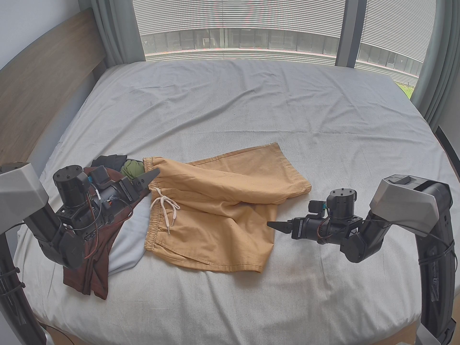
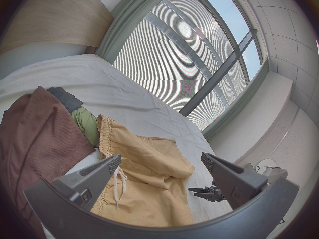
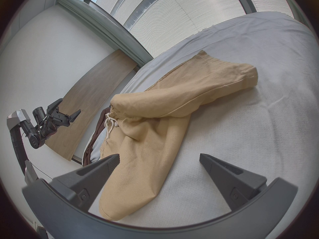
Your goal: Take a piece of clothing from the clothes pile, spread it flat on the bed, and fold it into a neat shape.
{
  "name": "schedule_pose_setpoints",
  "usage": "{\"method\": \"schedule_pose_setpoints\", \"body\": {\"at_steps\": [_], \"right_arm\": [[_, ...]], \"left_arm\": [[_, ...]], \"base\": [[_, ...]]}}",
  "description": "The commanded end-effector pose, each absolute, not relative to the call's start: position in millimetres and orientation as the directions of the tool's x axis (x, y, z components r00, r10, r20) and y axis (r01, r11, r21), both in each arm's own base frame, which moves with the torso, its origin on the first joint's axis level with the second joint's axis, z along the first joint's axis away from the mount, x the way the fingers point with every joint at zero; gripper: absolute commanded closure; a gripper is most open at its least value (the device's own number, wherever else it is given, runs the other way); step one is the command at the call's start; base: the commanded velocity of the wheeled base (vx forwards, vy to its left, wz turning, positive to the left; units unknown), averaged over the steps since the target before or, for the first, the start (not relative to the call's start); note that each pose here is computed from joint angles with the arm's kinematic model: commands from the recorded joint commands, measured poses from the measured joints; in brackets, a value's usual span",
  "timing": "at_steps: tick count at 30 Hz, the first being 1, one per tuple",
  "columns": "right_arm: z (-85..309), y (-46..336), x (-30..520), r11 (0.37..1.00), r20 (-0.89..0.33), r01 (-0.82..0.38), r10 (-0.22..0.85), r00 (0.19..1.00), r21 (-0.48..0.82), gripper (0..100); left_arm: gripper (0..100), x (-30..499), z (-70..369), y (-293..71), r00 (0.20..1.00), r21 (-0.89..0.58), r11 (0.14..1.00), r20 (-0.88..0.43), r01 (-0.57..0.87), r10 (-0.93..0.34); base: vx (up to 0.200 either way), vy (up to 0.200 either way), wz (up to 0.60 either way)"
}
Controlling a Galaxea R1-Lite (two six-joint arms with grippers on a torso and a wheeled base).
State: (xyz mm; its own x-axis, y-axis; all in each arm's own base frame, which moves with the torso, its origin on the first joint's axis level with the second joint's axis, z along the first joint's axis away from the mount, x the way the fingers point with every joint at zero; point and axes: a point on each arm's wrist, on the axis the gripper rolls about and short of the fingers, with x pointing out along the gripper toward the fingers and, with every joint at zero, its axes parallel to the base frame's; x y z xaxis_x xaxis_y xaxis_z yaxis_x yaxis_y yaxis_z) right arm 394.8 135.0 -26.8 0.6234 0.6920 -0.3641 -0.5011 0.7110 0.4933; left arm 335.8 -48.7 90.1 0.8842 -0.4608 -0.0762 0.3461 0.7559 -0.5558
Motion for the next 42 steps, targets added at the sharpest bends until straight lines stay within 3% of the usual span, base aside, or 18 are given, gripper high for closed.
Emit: {"method": "schedule_pose_setpoints", "body": {"at_steps": [1,12,13,23,42], "right_arm": [[-39.6,145.6,396.5,0.704,-0.380,-0.507,0.702,0.603,0.497,0],[-50.0,155.4,408.8,0.719,-0.385,-0.497,0.687,0.617,0.486,0],[-50.5,159.5,409.1,0.723,-0.385,-0.497,0.683,0.621,0.481,100],[-49.9,166.6,402.8,0.727,-0.391,-0.494,0.679,0.622,0.477,100],[-26.1,139.8,339.2,0.742,-0.418,-0.475,0.663,0.621,0.472,100]], "left_arm": [[0,332.6,86.4,-57.3,0.871,-0.560,0.747,-0.088,0.358,-0.483],[0,330.7,84.9,-59.6,0.867,-0.560,0.744,-0.086,0.365,-0.491],[0,330.8,84.4,-59.7,0.867,-0.560,0.744,-0.087,0.365,-0.491],[0,334.5,76.9,-56.6,0.871,-0.562,0.748,-0.095,0.352,-0.481],[0,335.7,74.0,-56.8,0.871,-0.563,0.747,-0.092,0.355,-0.483]], "base": [[0.000,0.000,0.00],[0.000,0.000,0.00],[0.000,0.000,0.00],[0.000,0.000,0.00],[0.000,0.000,0.00]]}}
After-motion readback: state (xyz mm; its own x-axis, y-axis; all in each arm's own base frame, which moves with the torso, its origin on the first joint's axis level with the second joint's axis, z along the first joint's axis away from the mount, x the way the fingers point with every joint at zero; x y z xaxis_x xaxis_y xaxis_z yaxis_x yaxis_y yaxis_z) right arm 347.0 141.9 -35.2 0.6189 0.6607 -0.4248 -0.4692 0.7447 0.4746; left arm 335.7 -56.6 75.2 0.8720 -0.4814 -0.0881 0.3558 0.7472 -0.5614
